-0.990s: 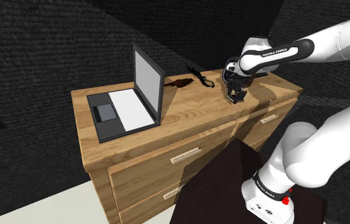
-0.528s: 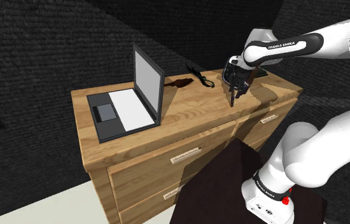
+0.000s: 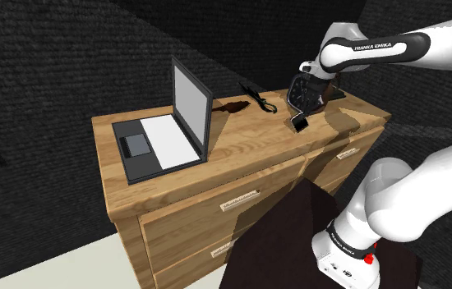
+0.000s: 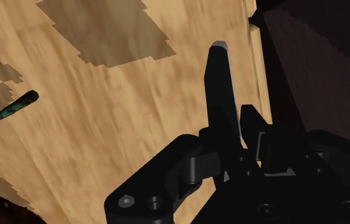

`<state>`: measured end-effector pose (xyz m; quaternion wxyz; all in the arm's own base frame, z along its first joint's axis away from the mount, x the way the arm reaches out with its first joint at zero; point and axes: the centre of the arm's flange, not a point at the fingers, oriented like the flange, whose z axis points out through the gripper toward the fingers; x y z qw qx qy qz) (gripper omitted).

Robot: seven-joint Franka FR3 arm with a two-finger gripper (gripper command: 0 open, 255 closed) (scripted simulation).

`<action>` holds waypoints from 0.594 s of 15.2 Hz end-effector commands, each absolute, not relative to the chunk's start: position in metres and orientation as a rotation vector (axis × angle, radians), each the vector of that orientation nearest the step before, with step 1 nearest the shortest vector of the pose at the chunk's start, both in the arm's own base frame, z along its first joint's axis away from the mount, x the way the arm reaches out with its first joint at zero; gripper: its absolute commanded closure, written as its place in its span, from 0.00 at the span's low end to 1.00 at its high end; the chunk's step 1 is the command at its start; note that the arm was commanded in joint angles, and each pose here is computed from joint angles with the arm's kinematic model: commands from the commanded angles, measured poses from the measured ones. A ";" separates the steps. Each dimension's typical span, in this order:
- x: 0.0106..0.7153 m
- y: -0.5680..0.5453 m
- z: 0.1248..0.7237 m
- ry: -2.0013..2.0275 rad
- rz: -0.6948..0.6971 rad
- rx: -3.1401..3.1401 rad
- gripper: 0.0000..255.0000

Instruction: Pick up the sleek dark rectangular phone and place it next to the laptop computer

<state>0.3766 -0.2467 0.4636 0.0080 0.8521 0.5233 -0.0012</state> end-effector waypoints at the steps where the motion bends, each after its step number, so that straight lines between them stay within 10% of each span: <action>1: 0.376 -0.246 0.475 1.636 -0.004 2.664 1.00; 9: 0.376 -0.246 0.517 1.636 -0.004 2.664 1.00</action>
